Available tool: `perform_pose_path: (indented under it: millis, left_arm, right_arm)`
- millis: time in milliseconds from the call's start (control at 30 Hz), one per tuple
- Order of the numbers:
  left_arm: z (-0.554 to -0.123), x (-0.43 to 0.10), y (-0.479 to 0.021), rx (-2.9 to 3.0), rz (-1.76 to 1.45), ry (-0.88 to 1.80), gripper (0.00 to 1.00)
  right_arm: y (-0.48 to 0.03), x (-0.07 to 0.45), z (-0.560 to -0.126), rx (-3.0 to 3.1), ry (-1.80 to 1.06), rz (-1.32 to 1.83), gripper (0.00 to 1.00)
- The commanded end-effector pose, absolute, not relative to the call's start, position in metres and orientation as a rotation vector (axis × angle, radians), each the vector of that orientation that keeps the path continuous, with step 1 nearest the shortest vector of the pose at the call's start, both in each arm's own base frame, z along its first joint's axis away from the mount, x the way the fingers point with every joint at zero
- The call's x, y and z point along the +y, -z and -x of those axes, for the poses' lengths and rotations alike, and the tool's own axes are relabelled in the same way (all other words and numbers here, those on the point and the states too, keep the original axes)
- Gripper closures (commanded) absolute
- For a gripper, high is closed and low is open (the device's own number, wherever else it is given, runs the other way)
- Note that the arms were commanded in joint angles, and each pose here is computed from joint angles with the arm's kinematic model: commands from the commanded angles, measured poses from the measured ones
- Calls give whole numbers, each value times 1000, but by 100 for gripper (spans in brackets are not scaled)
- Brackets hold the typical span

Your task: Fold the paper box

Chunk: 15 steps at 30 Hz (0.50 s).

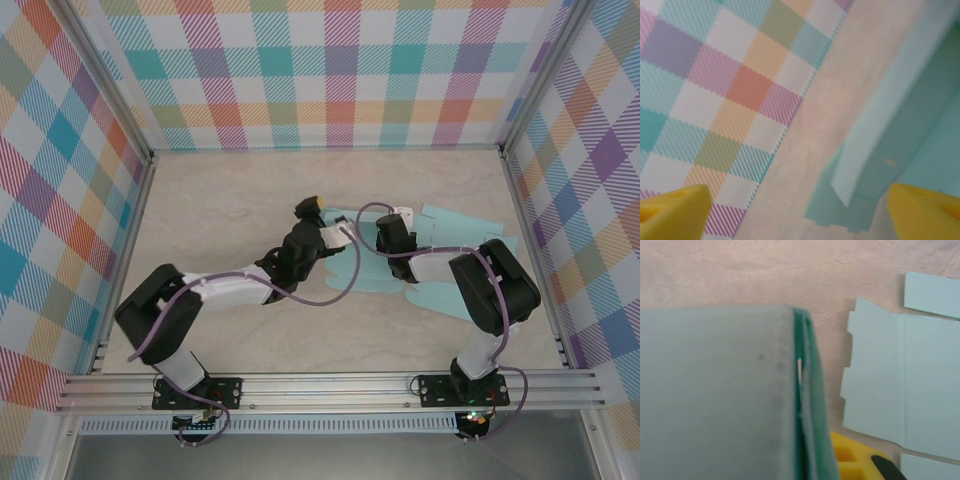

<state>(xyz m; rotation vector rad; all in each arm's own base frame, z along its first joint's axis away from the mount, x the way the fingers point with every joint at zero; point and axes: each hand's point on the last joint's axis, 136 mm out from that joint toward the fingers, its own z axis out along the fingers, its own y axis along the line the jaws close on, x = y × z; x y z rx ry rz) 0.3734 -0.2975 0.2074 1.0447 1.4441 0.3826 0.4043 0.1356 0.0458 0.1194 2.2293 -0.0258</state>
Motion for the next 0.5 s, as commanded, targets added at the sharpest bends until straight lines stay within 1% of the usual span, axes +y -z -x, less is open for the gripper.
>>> perform_pose_path:
  millis: [0,133,267,367,467]
  left_arm:
    - [-372,-259,-245,1532,-708,-295,0]
    - [-365,-190,-271,1667,-246,-168,0]
    - [-353,-127,-262,1782,189,118,0]
    - [-344,-121,-258,1811,278,339,0]
    - [-335,-130,-261,1834,265,463,0]
  right_arm:
    - [-53,148,-399,2215,-75,-76,100]
    - [-62,149,-392,2220,-109,-79,100]
    - [-74,161,-385,2236,-198,-24,100]
    - [-82,178,-380,2251,-307,39,100]
    - [-89,191,-377,2267,-393,82,100]
